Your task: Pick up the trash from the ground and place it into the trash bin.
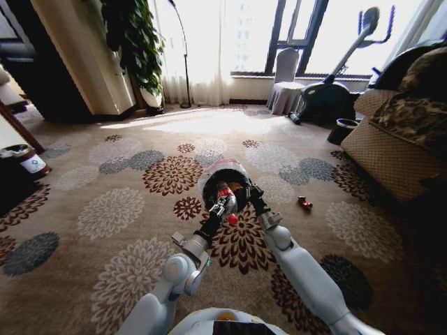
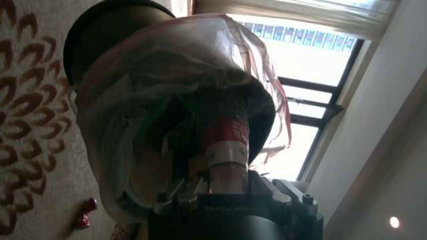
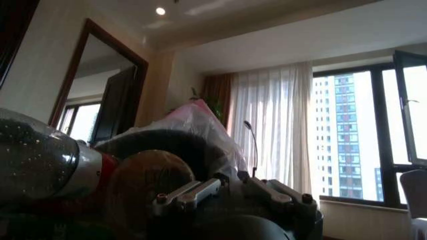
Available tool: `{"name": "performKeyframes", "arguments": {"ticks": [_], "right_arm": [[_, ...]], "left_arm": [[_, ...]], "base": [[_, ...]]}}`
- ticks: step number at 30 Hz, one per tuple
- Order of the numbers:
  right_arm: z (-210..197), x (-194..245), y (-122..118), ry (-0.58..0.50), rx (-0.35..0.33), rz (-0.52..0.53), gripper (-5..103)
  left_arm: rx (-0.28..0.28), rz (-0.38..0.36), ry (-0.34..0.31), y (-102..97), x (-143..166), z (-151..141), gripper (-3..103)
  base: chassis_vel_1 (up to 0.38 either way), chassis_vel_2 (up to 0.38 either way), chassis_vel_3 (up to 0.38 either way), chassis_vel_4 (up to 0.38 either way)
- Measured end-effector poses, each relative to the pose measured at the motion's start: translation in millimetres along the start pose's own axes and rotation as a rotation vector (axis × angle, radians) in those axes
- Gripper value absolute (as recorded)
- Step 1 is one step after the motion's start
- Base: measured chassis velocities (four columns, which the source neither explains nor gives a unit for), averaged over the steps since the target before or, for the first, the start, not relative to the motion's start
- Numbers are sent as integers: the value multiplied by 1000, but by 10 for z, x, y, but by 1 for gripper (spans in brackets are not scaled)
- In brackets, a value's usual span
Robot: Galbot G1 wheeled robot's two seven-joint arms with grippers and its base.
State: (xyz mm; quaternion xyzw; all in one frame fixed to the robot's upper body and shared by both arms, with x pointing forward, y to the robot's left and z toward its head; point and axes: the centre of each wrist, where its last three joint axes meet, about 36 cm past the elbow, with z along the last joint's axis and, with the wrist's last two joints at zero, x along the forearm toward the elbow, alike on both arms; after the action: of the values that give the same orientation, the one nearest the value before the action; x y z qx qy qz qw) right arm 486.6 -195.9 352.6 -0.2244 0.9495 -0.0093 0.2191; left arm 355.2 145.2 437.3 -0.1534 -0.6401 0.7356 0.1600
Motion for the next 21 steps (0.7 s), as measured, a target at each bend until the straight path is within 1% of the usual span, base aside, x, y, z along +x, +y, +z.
{"name": "performKeyframes", "arguments": {"ticks": [1,2,3,6,7,9,12,13,14,17,21], "right_arm": [[0,0,0,0,0,0,0],[1,6,-6,-1,0,2,0],[8,33,-7,-1,0,4,0],[-1,54,28,-5,-7,4,0],[-1,54,28,-5,-7,4,0],[-12,95,60,-9,-14,7,0],[-30,166,101,-14,-21,6,0],[-30,166,101,-14,-21,6,0],[-55,200,104,-17,-21,6,0],[-90,247,82,-20,-18,11,0],[-119,322,29,-17,-10,22,0]], "left_arm": [[0,0,0,0,0,0,28],[6,-5,-14,22,-35,-33,28],[15,-32,-35,85,-129,-104,28],[26,-64,-62,90,-241,-120,28],[26,-64,-62,90,-241,-120,28],[34,-72,-72,83,-342,-113,28],[36,-59,-84,50,-513,-137,28],[36,-59,-84,50,-513,-137,28],[41,-68,-91,14,-623,-152,28],[38,-78,-81,-23,-696,-139,28],[32,-83,-53,-15,-656,-57,26]], "base": [[0,0,0,0],[0,0,0,0],[0,0,0,0],[0,0,0,0],[0,0,0,0],[0,0,0,0],[0,0,0,0],[0,0,0,0],[0,0,0,0],[0,0,0,0],[0,0,0,0]]}}
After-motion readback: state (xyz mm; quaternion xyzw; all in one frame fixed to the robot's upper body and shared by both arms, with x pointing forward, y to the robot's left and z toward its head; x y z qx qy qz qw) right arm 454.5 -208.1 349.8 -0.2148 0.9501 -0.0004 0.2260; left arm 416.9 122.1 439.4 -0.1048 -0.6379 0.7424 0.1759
